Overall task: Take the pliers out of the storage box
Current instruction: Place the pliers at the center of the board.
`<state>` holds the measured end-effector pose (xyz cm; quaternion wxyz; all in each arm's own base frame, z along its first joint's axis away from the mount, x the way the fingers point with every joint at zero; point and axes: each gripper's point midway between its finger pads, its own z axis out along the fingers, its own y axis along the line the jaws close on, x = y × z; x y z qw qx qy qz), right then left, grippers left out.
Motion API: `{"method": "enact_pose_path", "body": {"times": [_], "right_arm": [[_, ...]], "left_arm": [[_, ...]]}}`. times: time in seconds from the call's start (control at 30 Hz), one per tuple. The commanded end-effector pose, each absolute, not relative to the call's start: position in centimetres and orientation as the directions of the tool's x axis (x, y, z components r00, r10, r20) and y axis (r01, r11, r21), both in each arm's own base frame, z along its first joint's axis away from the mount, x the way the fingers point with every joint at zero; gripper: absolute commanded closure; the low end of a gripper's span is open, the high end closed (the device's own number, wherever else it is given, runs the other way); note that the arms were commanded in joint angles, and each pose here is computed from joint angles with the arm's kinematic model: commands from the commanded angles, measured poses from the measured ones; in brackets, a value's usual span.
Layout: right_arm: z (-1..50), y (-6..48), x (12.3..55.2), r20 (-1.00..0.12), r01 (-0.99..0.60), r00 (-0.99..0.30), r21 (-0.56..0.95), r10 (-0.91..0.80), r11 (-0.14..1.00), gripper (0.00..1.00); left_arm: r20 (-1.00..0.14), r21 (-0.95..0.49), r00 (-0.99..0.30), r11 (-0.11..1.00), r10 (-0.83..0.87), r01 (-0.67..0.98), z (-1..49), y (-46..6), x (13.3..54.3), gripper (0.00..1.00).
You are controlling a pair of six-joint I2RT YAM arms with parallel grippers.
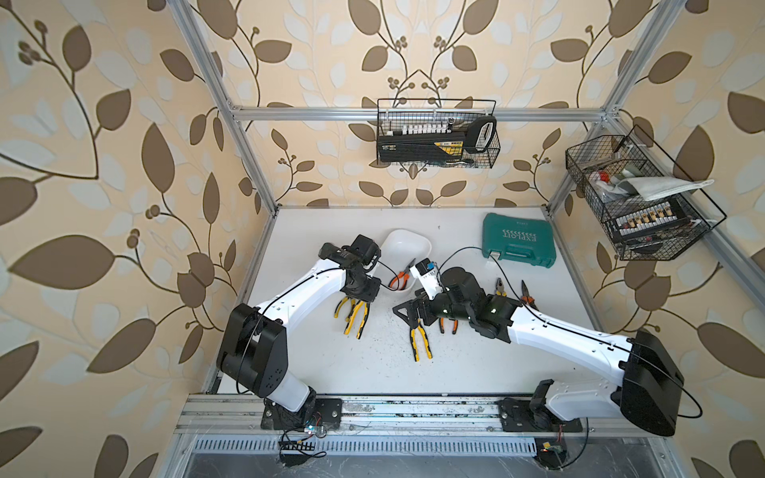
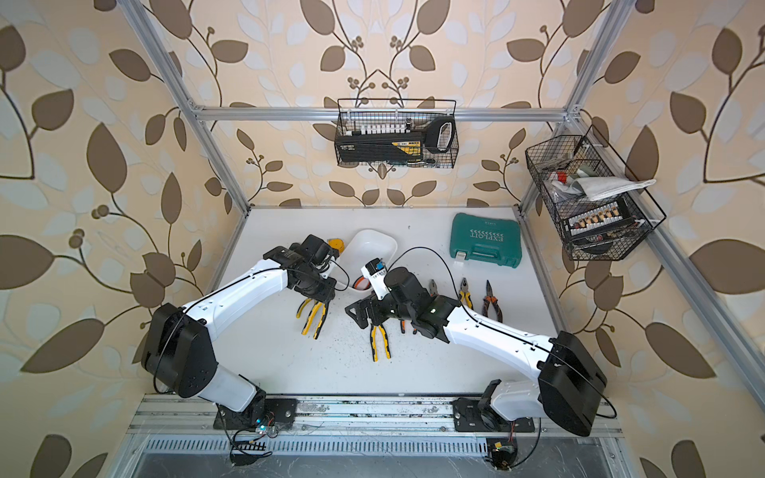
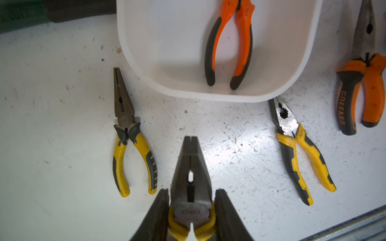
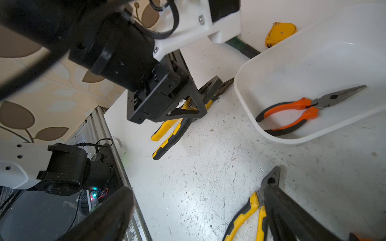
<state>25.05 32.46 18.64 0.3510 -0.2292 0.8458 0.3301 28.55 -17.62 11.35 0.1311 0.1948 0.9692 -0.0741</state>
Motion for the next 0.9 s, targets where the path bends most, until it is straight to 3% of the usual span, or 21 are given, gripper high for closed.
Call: {"method": "enact_pose_path", "body": {"times": [0.0, 0.57, 0.63, 0.73, 0.87], "right_arm": [[18.1, 31.0, 24.9, -0.740, -0.577, -0.657, 0.375, -0.140, 0.726, 0.01], [17.7, 29.6, 25.4, -0.734, -0.522, -0.668, 0.344, -0.123, 0.781, 0.01], [17.8, 29.4, 25.4, -0.736, -0.519, -0.666, 0.339, -0.122, 0.785, 0.01], [17.9, 29.2, 25.4, -0.738, -0.515, -0.664, 0.334, -0.121, 0.790, 0.01], [18.1, 28.7, 25.8, -0.745, -0.493, -0.657, 0.312, -0.113, 0.812, 0.01]], "left_arm": [[-0.320, -0.155, -0.899, 0.919, 0.300, 0.362, 11.2, -19.0, 29.5, 1.00], [-0.172, -0.157, -0.939, 0.932, 0.299, 0.325, 4.9, -19.7, 29.8, 1.00], [-0.168, -0.161, -0.939, 0.932, 0.299, 0.325, 4.8, -19.8, 29.8, 0.90], [-0.163, -0.165, -0.940, 0.931, 0.299, 0.324, 4.7, -19.8, 29.7, 0.68], [-0.168, -0.163, -0.939, 0.931, 0.300, 0.326, 5.1, -19.8, 29.6, 0.53]]}}
